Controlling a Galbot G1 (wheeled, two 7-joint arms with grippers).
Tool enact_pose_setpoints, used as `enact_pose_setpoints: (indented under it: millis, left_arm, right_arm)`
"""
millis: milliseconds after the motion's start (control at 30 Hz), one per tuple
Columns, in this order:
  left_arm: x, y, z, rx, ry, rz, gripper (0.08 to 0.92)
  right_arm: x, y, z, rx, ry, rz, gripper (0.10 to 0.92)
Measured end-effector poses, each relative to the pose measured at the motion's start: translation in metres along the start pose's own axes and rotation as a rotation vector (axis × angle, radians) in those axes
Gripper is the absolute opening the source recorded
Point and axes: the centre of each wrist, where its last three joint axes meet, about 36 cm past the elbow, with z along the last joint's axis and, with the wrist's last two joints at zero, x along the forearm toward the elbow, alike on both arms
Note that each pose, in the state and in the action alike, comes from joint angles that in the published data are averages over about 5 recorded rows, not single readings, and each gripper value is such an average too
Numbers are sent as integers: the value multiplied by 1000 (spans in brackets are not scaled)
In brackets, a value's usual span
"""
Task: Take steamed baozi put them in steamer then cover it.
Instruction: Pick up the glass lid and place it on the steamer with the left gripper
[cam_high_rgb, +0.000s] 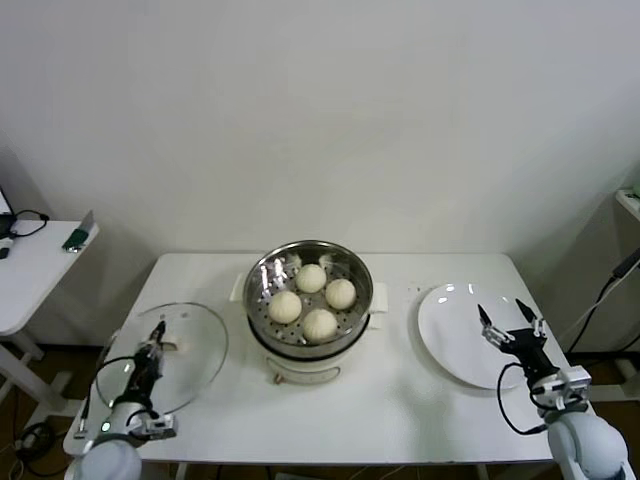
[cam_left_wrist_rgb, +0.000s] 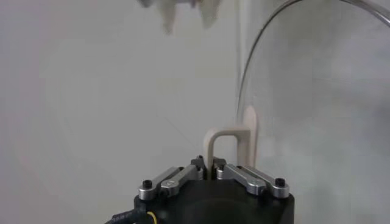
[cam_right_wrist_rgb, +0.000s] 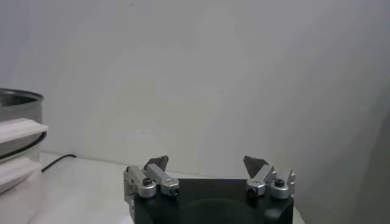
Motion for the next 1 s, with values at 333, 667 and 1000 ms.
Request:
enact_pose_setpoints:
  millis: [333, 667, 1000]
  left_arm:
    - [18, 81, -10, -45, 70, -142, 152]
    - [8, 151, -36, -71, 51, -244, 152]
    - [-19, 188, -106, 7, 1, -206, 152]
  right_arm:
    - [-9, -11, 0, 34, -6, 2, 823]
    - [-19, -16, 5, 46, -8, 1, 823]
    - [-32, -17, 9, 84, 3, 4, 823]
